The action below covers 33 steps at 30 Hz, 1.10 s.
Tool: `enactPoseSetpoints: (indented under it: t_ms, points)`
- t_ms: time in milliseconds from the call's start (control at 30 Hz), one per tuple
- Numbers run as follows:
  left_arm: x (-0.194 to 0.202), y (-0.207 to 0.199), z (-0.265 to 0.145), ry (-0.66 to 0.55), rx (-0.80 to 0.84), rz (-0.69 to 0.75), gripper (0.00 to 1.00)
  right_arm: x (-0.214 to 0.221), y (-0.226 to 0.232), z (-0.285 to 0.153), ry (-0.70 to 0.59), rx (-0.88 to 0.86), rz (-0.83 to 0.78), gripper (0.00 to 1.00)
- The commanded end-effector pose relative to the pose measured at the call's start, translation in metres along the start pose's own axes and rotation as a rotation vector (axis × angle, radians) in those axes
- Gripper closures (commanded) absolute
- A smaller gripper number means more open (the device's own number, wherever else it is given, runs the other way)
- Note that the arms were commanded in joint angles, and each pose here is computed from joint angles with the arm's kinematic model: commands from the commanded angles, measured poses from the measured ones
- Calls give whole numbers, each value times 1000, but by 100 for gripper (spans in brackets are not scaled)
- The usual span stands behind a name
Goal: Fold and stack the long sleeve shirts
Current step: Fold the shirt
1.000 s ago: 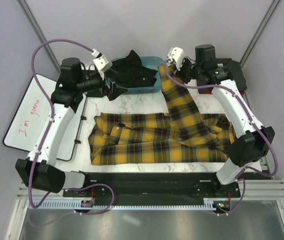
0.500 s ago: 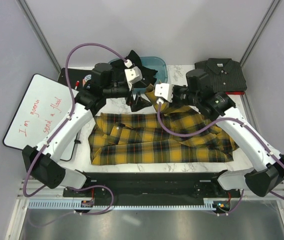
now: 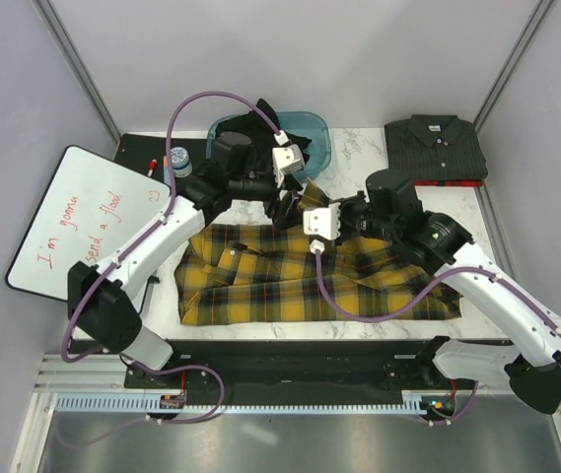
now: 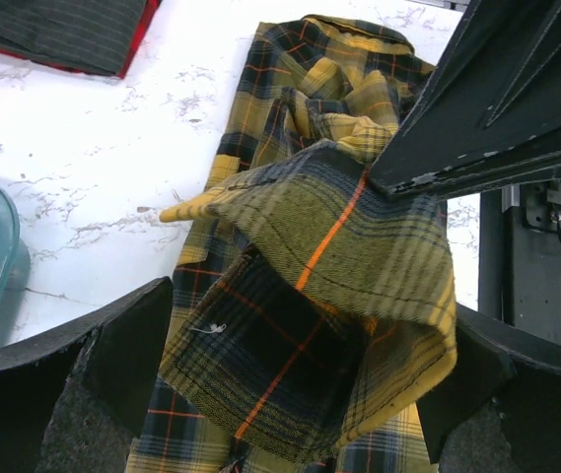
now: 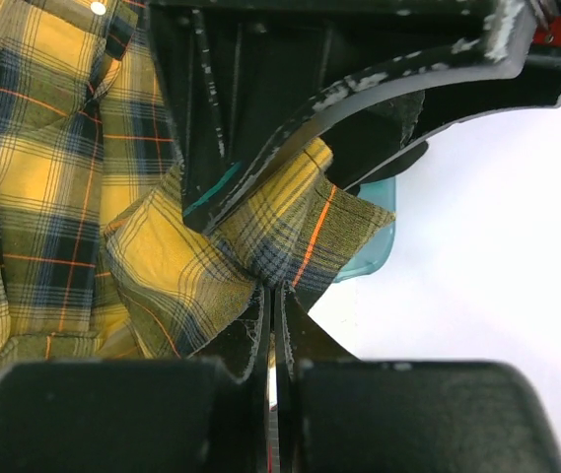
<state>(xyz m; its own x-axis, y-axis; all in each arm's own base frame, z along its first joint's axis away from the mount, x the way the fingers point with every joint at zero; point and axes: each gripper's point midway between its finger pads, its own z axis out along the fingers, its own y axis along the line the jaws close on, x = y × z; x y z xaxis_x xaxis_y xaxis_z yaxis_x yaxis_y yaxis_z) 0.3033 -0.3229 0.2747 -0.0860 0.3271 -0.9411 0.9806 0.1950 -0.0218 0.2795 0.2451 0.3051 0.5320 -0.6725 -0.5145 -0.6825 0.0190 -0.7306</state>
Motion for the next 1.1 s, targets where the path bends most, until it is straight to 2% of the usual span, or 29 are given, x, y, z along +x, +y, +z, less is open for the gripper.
enactPoseSetpoints:
  t_ms: [0,67,200,267,300,333,367,400,433,500,533,600,633,667,733,767,800,900,933,967,1067]
  points:
    - [-18,-22,-7,-79,85,64,1,-10,-5,-8,-30,53,-78,98]
    - [-25,-38,-8,-118,170,56,6,-11,-2,-8,-28,53,-95,98]
    - [-24,-52,-7,-124,251,-5,33,-14,-4,-10,-35,82,-105,96]
    - [-23,-52,-7,-119,253,-27,41,-12,-4,-10,-23,94,-105,93]
    - [-24,-51,-6,-116,248,-28,54,-13,-8,-11,-26,115,-94,89]
    - [-23,-50,-6,-109,242,-39,64,-11,-10,-11,-17,132,-78,86]
    - [-23,-50,-6,-100,239,-43,77,-7,-14,-11,7,158,-58,78]
    - [-28,-43,-7,-98,203,-25,97,-5,-20,-13,24,190,-43,70]
    - [-29,-39,-7,-93,179,-13,98,0,-22,-13,47,210,2,58]
    - [-36,-23,-10,-85,85,32,98,16,-31,-19,131,276,72,48]
    - [-41,-17,-13,-91,49,83,98,22,-32,-22,151,300,130,35]
    - [-53,4,-17,-94,-63,142,98,44,-37,-35,208,348,227,23]
    - [-57,12,-18,-95,-106,163,98,53,-38,-40,227,354,265,21]
    - [-64,21,-20,-103,-143,187,98,73,-48,-54,261,410,376,18]
    - [-75,35,-22,-125,-207,254,98,96,-38,-61,286,349,503,16]
    - [-79,39,-20,-137,-223,273,98,122,-44,-79,332,399,611,16]
    - [-89,50,-22,-161,-277,295,98,130,-33,-81,324,352,673,16]
    - [-107,70,-21,-203,-358,354,98,180,-17,-110,401,363,857,15]
    - [-111,75,-21,-207,-373,372,98,183,-8,-104,367,303,909,15]
    - [-116,82,-18,-209,-386,389,98,207,-4,-123,406,338,983,15]
    - [-125,101,-20,-197,-466,442,98,234,33,-129,444,225,1155,16]
